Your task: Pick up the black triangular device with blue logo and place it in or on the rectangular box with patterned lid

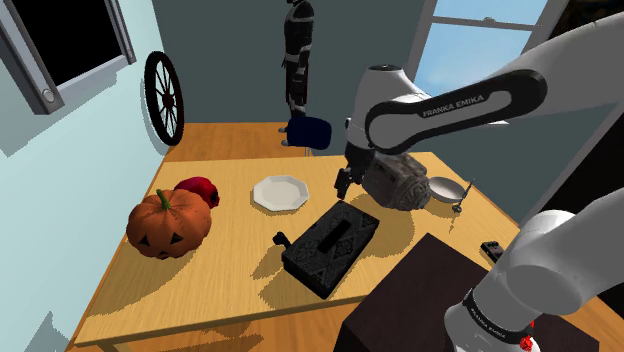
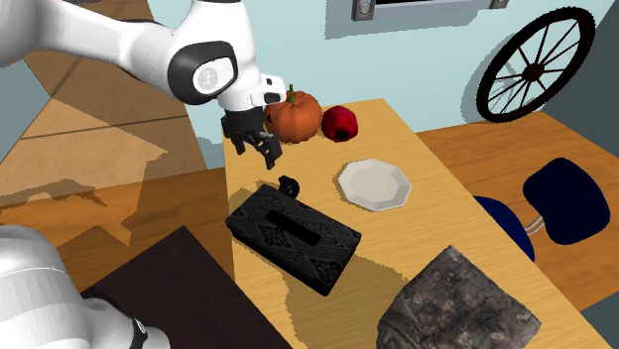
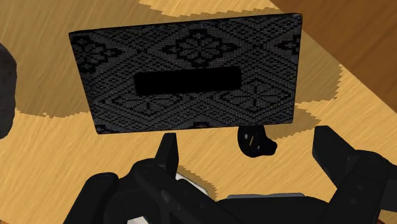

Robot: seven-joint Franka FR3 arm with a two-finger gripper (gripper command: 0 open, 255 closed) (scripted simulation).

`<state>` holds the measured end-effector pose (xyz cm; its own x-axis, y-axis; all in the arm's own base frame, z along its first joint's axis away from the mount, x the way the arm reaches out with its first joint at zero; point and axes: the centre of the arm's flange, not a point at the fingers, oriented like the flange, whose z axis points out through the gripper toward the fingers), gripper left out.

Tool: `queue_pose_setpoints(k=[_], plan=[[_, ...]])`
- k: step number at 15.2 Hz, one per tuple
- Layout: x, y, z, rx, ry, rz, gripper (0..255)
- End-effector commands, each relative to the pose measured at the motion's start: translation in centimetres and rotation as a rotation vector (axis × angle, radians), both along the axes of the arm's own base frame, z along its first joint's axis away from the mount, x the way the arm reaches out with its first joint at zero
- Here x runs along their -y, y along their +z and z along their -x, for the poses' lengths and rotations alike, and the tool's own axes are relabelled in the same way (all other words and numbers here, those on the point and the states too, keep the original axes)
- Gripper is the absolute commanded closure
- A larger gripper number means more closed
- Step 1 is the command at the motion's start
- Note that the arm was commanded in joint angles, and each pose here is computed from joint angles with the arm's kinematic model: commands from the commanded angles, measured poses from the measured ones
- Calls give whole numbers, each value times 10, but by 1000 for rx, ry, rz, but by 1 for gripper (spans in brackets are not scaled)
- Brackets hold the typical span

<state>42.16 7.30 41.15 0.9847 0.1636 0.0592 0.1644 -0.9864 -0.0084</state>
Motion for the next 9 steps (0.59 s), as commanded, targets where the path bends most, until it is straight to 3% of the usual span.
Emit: queue_pose_setpoints(k=[1, 9], plan=[[-9, -21, -14, 5, 2, 0, 0], [-38, -107, -67, 16, 11, 5, 0]])
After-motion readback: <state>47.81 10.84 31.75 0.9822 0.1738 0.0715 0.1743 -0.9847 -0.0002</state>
